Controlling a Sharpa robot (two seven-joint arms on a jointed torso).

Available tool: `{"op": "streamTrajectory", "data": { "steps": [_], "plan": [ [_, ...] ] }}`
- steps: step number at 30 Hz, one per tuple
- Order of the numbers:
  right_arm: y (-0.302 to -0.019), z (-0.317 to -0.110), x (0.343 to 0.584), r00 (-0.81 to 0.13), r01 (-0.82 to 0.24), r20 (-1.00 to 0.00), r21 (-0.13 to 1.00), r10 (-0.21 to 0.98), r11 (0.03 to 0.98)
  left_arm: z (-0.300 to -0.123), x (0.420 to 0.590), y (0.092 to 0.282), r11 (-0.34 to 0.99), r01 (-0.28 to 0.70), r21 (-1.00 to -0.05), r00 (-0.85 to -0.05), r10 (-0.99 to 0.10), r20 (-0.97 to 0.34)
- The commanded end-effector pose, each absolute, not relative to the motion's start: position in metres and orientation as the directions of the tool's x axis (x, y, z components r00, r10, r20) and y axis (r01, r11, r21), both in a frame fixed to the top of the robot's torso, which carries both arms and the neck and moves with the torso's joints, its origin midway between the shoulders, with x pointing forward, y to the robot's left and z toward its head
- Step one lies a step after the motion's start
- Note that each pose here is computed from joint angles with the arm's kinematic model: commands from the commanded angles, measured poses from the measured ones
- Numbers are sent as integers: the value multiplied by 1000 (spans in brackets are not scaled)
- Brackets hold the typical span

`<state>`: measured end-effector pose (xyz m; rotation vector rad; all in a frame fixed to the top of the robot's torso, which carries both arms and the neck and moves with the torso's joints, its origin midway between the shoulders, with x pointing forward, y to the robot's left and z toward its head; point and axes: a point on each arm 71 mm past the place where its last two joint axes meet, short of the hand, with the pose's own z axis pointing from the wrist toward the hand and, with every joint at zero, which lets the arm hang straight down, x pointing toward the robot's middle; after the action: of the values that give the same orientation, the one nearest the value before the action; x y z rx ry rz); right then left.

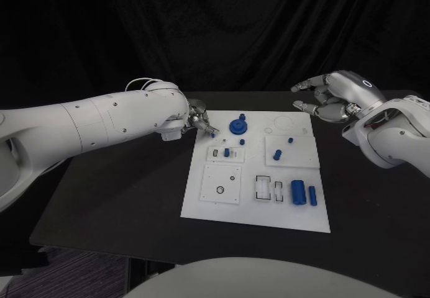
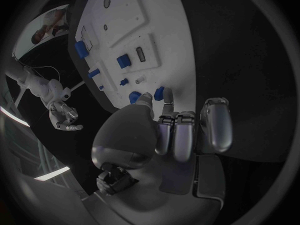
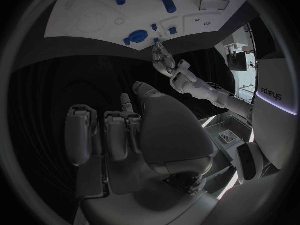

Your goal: Assemble the parts on the task board

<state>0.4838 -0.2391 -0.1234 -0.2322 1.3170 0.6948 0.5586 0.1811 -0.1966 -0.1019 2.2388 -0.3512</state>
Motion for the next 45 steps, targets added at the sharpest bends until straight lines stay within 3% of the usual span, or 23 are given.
{"op": "streamTrajectory", "data": {
  "steps": [1,45],
  "plan": [
    [-239,-124,484,81,-582,-940,225,331,782,-198,558,178,954,61,-292,-648,-185,-739],
    [-240,-125,484,60,-567,-945,232,320,790,-201,558,177,956,62,-285,-662,-175,-729]
  ]
}}
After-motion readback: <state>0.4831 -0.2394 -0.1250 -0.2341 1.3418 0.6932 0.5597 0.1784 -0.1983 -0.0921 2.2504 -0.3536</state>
